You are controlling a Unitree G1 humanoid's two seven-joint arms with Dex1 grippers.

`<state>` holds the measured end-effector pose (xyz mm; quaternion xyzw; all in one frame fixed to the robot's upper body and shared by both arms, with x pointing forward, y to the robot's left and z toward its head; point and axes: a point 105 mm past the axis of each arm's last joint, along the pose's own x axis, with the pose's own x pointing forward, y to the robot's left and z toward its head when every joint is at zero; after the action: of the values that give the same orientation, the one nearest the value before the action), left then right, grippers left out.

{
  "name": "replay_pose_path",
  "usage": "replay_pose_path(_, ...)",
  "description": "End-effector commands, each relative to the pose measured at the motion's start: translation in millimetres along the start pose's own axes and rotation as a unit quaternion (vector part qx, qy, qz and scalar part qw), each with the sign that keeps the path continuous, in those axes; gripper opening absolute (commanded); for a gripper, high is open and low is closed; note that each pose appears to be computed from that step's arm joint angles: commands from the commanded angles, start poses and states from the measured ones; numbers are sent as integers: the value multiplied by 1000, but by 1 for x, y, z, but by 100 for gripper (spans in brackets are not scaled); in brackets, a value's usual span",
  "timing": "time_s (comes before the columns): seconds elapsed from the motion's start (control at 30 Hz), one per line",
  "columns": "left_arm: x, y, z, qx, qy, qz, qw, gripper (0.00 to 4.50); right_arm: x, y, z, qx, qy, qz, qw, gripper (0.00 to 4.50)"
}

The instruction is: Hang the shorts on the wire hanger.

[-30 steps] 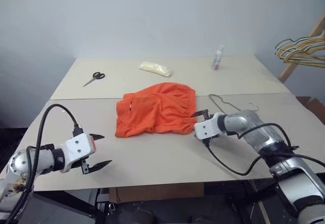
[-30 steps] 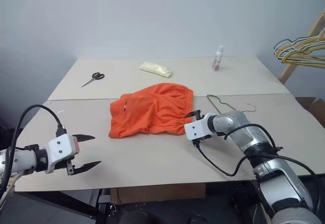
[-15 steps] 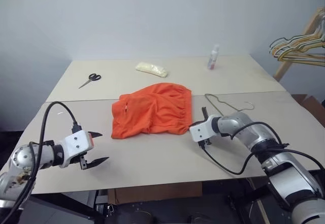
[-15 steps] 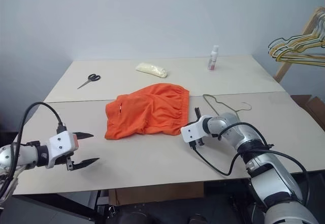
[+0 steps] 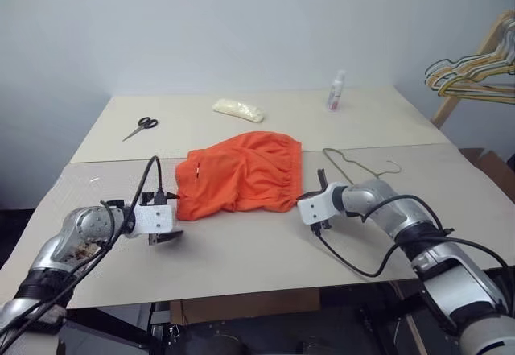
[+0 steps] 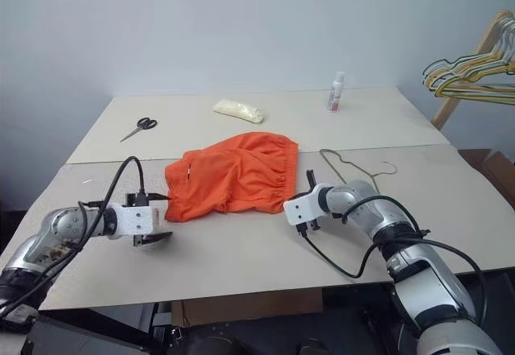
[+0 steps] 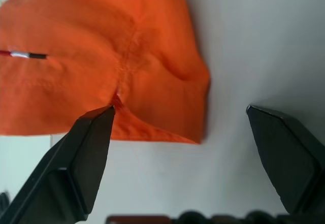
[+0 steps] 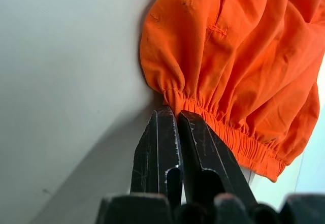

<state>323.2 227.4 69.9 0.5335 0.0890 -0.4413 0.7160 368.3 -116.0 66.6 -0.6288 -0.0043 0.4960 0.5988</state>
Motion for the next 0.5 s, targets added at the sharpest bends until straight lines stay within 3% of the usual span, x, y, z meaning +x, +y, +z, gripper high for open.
replay_pose_path(0.03,9,3,1,6,-11,12,1000,450,-6,-17,4,0,-7,-33,999,4)
replay_pose_path(0.17,17,8,2,9,-20,18,1000,450,-6,-20,5,0,-7,-36,999,4)
replay_pose_path(0.5,30,19,-11,53,21,31,998,127,-5,-19,7,6,-12,-34,999,0)
